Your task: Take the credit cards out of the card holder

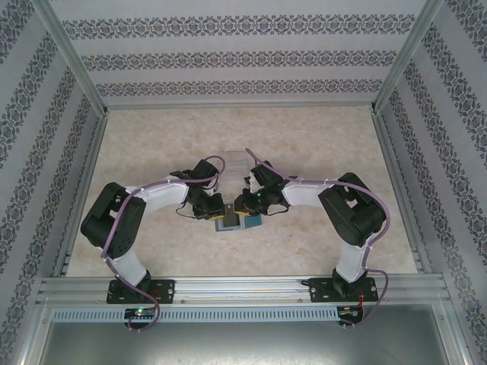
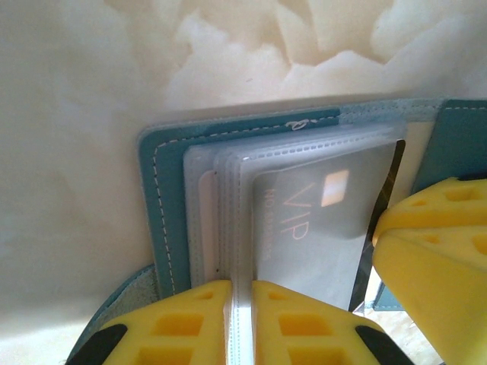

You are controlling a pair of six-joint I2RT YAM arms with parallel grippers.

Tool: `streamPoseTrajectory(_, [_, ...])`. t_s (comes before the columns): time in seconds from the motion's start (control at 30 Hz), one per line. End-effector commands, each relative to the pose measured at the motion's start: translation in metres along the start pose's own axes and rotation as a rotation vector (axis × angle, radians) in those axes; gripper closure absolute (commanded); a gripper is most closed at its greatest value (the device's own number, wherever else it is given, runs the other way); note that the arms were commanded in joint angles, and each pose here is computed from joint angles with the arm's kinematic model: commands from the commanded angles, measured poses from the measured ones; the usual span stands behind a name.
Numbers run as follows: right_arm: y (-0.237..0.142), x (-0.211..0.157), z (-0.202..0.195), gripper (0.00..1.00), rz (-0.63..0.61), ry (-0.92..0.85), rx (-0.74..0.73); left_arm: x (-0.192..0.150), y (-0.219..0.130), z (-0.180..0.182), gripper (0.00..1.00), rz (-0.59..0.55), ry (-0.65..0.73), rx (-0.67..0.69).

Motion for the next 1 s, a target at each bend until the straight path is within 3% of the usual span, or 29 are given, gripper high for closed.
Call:
streamPoseTrajectory(0.0, [0.001,0.0,-0.006,0.78,-0.011,-0.005,-0.055,-0.007,0.004,0.012,0.85,0.039,-0.01,0.042])
streamPoseTrajectory(0.23, [-0.009,0.003,-0.007,0.78,-0.054,-0.032,-0.103,-0.008,0.002,0.012,0.85,0.034,-0.009,0.045])
streamPoseTrajectory(0.57, [-0.02,0.0,0.007,0.78,-0.06,-0.041,-0.044,-0.005,-0.006,0.008,0.85,0.021,0.002,0.045])
streamPoseTrajectory(0.97, [-0.013,0.002,-0.011,0.76,-0.048,-0.017,-0.068,0.002,-0.011,-0.014,0.84,0.037,0.047,0.029])
Point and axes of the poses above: each hand's point on the last joint's axis, 136 mm out from that joint toward the fingers, its own y axis out along the fingers, its own z axis along the line the jaws close on, x = y × z, the point moved 2 cm from there along -y, back along the fingers, and after that the axes turned 14 degrees about y, right-handed, at the moved point
